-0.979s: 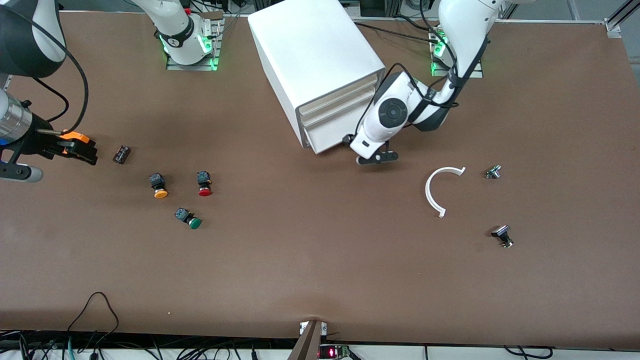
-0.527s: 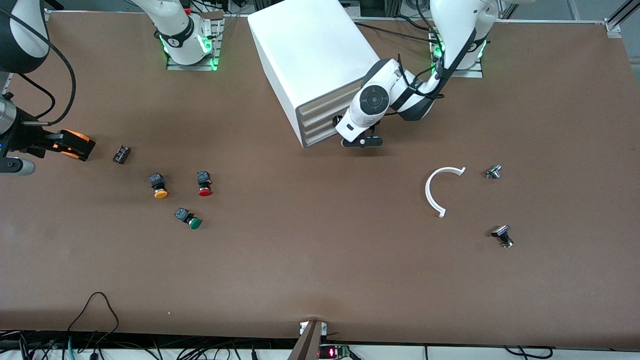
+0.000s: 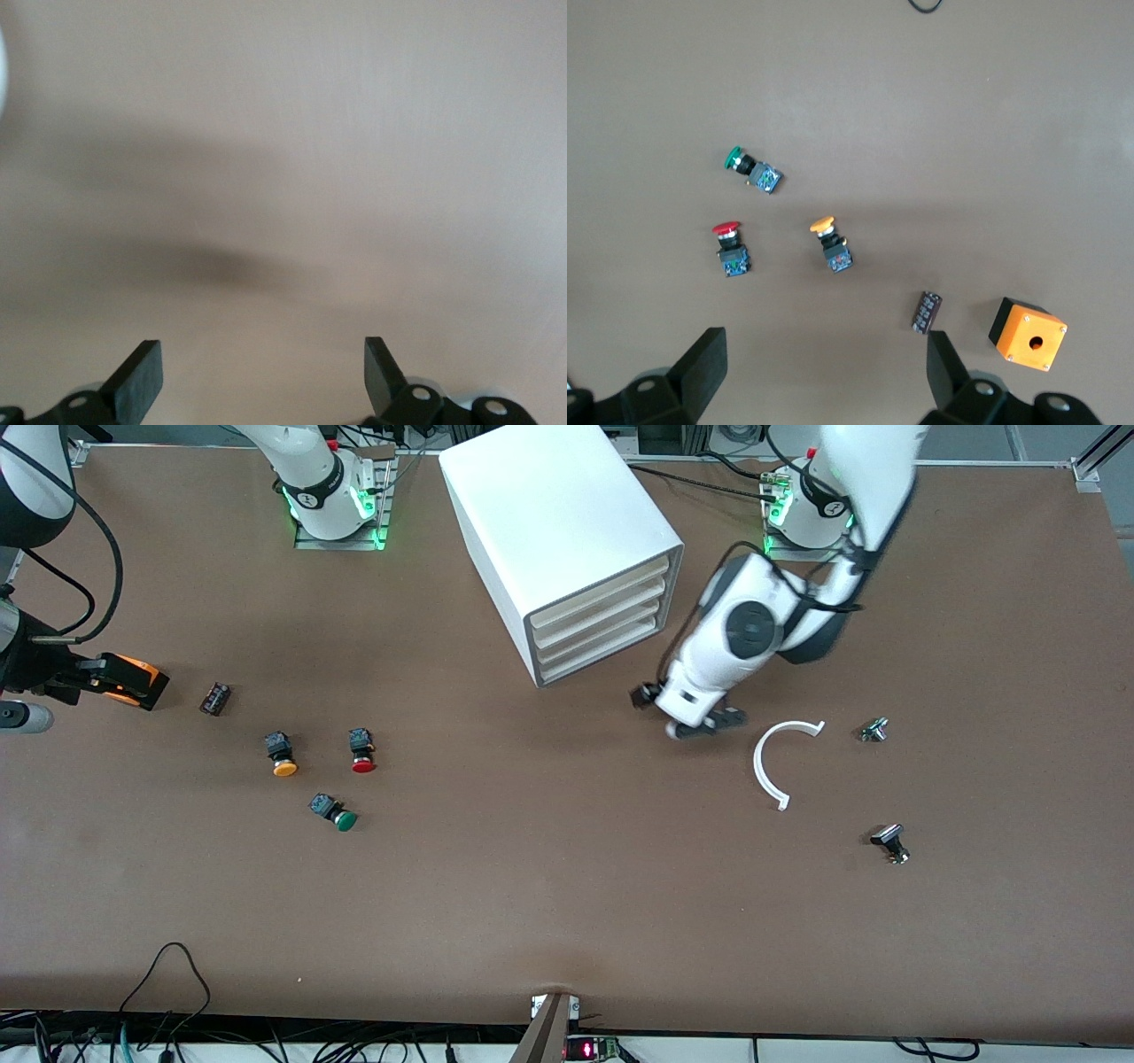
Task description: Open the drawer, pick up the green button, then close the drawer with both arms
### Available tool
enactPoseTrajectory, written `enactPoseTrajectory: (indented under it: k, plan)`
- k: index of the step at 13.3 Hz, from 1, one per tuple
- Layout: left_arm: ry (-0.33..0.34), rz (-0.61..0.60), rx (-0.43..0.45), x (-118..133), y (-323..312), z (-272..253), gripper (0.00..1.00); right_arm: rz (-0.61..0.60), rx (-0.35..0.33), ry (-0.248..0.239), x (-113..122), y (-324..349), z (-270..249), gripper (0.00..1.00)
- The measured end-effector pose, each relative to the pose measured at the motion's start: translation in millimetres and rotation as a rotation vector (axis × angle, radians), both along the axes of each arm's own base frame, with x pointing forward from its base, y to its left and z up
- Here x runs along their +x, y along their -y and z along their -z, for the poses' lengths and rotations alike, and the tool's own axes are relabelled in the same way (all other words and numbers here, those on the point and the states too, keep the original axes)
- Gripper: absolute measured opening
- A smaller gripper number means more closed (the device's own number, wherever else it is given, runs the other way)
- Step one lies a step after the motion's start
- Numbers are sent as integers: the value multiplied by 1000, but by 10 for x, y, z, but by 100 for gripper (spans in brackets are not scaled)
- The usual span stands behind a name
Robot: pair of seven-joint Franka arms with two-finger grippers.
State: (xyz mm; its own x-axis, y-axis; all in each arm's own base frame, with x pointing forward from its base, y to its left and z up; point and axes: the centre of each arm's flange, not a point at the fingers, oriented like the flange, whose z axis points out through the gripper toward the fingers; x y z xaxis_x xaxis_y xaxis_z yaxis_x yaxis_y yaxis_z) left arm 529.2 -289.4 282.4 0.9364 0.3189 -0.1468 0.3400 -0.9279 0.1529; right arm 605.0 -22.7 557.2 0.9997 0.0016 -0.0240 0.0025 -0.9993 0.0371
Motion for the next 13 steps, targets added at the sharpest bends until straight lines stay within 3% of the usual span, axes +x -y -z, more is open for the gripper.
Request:
enactPoseTrajectory:
  k: [3,5,7,9,13]
  plan:
    - [134,-67,-25,412,-528,-656,100,11,6,-28,-33,46,23,100]
    - [228,8,6,536,-936,-1121,100,10,8,-36,-43,20,28,100]
    - [231,117,47,512,-1436,-1623,100,8,10,-35,-64,0,-8,100]
    - [181,188,74,406,-1823,-2203,100,14,12,-26,-84,-87,-57,100]
    - [157,303,151,310,-2295,-3065,100,26,11,-20,-82,-121,-68,100]
